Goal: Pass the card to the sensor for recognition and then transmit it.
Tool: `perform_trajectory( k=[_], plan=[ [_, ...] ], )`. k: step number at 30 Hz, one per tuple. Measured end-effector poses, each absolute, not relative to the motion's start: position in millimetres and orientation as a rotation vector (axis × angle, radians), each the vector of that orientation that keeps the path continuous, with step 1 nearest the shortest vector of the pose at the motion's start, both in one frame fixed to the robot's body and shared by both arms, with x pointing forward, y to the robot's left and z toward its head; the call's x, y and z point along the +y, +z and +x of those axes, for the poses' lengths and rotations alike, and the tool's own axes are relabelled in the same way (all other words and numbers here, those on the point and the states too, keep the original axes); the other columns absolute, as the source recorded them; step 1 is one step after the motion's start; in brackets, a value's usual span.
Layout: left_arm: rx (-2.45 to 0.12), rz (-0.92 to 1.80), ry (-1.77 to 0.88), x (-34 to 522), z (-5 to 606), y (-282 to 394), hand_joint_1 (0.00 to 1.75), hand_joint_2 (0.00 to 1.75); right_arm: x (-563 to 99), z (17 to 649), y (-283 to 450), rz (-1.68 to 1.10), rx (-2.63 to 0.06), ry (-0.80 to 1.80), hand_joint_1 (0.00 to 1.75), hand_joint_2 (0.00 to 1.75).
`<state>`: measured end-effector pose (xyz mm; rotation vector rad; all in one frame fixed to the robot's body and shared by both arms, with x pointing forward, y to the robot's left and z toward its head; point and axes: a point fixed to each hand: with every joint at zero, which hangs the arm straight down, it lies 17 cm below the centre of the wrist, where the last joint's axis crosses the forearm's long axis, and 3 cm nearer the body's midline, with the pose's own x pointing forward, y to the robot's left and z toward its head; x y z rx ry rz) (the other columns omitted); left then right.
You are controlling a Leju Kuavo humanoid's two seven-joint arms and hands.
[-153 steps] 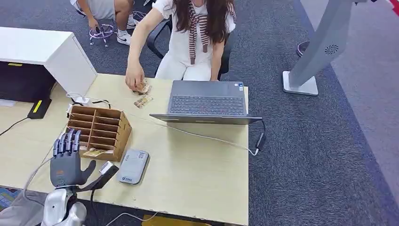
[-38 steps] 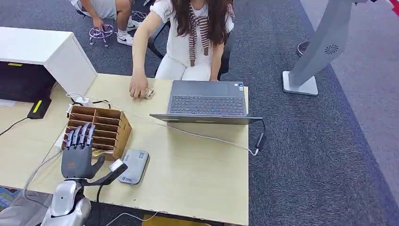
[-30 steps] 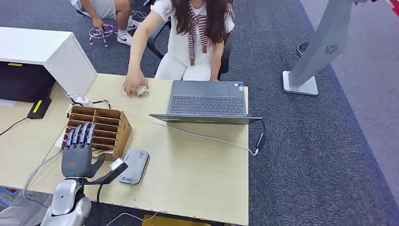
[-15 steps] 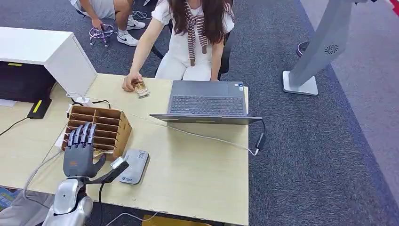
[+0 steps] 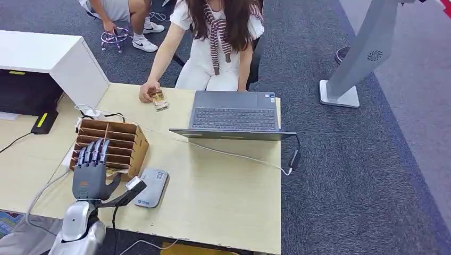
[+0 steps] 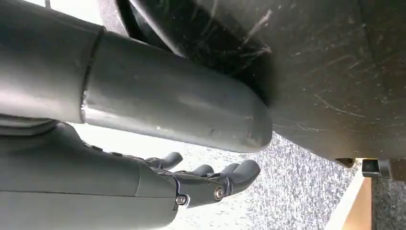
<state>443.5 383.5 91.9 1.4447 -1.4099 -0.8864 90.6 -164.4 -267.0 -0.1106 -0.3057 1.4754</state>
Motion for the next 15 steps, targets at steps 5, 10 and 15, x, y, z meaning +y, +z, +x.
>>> perform_trajectory(
  k=[5, 10, 15],
  plan=[
    [-1.404, 1.446, -0.867, 384.8, 443.4, 92.2, 0.00, 1.75, -163.9, 90.6, -267.0, -0.108, -0.308, 1.480, 0.00, 0.00],
    [-1.400, 1.448, -0.835, 386.9, 443.6, 93.8, 0.00, 1.75, -163.7, 90.8, -266.9, -0.109, -0.309, 1.486, 0.00, 0.00],
    [-1.402, 1.446, -0.829, 385.4, 444.4, 94.4, 0.00, 1.75, -163.4, 91.0, -266.8, -0.108, -0.311, 1.489, 0.00, 0.00]
  ],
)
